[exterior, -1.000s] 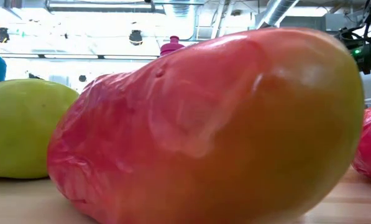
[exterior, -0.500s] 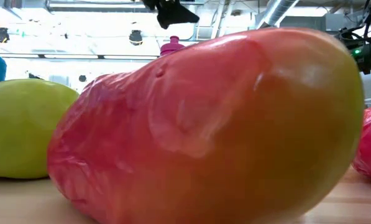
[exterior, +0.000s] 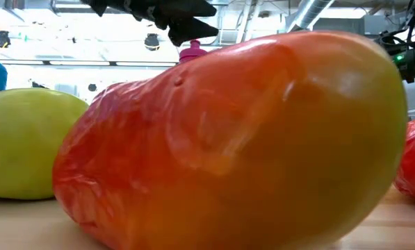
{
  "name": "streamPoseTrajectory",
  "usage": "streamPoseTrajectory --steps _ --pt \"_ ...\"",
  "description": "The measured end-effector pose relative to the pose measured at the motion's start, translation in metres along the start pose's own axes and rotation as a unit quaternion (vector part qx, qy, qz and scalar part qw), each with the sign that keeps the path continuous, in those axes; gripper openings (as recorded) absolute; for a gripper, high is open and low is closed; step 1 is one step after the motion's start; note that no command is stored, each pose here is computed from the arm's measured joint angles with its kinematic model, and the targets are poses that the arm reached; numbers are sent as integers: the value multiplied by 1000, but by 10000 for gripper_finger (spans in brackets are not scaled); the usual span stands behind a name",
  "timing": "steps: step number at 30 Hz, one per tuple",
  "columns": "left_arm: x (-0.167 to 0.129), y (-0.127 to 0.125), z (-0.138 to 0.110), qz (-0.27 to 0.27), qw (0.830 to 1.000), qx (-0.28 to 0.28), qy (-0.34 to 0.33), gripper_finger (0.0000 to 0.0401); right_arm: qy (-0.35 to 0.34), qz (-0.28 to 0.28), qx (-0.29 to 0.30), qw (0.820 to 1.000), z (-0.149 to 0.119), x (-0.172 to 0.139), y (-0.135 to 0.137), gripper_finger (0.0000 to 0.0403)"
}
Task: Pick & Place Food Item
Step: Put the pink water bottle into the pink bin
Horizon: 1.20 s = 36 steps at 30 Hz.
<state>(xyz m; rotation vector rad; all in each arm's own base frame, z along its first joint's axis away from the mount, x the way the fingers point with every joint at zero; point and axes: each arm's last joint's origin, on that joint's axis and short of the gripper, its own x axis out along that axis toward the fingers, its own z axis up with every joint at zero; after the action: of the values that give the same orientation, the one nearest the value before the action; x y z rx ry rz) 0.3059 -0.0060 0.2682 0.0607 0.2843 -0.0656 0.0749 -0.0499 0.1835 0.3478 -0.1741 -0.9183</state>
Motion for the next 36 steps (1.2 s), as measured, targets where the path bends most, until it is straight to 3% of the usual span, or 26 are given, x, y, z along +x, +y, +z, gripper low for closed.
streamPoseTrajectory --steps 5,16,36 --pt "-5 -4 -18 -2 999 -33 8 285 0 0 0 1000 0 0 0 13" --pt "-2 -9 -39 32 999 -31 22 278 1 -1 -1 1000 0 0 0 13" --pt "-3 -13 -41 25 999 -42 4 119 22 -10 -13 1000 -5 0 -2 13"
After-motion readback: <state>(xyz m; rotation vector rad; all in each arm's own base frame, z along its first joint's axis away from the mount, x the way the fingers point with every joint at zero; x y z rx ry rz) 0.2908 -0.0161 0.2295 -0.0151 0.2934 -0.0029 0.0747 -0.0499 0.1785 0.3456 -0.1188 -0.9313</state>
